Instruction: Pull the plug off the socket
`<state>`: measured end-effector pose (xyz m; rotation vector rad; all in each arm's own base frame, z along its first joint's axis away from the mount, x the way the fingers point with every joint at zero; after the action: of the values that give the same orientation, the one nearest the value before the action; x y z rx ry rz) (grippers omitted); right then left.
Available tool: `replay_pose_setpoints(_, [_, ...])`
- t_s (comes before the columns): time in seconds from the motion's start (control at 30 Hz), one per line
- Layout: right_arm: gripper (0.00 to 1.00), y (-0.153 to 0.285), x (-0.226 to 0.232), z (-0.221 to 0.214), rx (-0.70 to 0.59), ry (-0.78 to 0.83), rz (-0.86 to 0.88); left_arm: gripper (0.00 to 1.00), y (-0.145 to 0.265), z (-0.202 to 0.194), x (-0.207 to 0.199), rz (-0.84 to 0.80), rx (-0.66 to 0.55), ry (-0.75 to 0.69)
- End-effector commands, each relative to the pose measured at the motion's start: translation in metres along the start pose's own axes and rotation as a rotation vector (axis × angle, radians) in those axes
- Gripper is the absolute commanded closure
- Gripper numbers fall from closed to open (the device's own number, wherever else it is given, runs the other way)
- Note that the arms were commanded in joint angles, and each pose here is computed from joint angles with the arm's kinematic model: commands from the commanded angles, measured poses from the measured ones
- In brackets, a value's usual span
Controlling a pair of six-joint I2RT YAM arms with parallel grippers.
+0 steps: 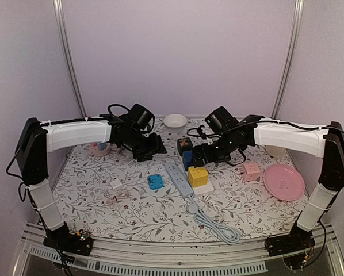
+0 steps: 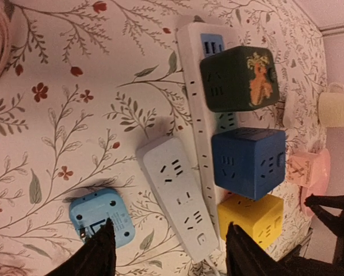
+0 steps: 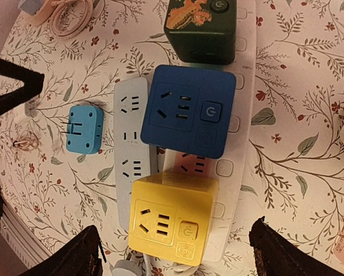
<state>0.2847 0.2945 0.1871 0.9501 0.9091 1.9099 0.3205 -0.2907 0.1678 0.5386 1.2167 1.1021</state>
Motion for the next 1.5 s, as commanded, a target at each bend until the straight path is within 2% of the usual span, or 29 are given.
replay_pose_setpoints(0.0, [0.09,-0.007,0.006,-0.003,0.017,-0.048,-0.056,0.33,-0.008,0.023,-0.036,-0.223,0.018,-0.09])
replay_pose_setpoints(0.17, [0.09,-0.024,0.009,-0.014,0.056,-0.05,-0.128,0.27,-0.025,0.025,-0.059,-0.376,0.066,-0.138])
replay_pose_setpoints(0.23, [0.09,-0.03,0.01,-0.017,0.067,-0.06,-0.144,0.26,-0.046,0.02,-0.058,-0.37,0.109,-0.154])
replay_pose_setpoints(0.57, [0.13,-0.048,0.015,-0.022,0.096,-0.014,-0.21,0.23,-0.093,0.016,-0.049,-0.302,0.188,-0.2])
replay_pose_setpoints(0.7, [0.23,-0.045,0.016,-0.021,0.104,0.006,-0.225,0.23,-0.103,0.007,-0.041,-0.271,0.218,-0.181])
replay_pose_setpoints(1.0, [0.58,-0.03,0.029,-0.008,0.068,0.007,-0.218,0.23,-0.112,-0.018,-0.01,-0.159,0.288,-0.173])
replay_pose_setpoints(1.23, [0.67,-0.022,0.034,0.003,0.024,-0.012,-0.225,0.23,-0.11,-0.03,-0.009,-0.136,0.31,-0.218])
replay_pose_setpoints(1.47, [0.69,-0.015,0.047,0.029,-0.047,-0.02,-0.213,0.23,-0.11,-0.038,0.002,-0.1,0.333,-0.235])
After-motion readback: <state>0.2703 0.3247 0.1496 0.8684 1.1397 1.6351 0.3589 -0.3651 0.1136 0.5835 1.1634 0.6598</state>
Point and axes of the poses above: each gripper's point midway between its finger pads, its own y axis back along the fingers, its own x axis along the line the jaws close on, z = x × y, the point moved 6 cm from there along y, back along the fingers, and after that the axes turned 2 degrees about -y, right-handed, at the moved point
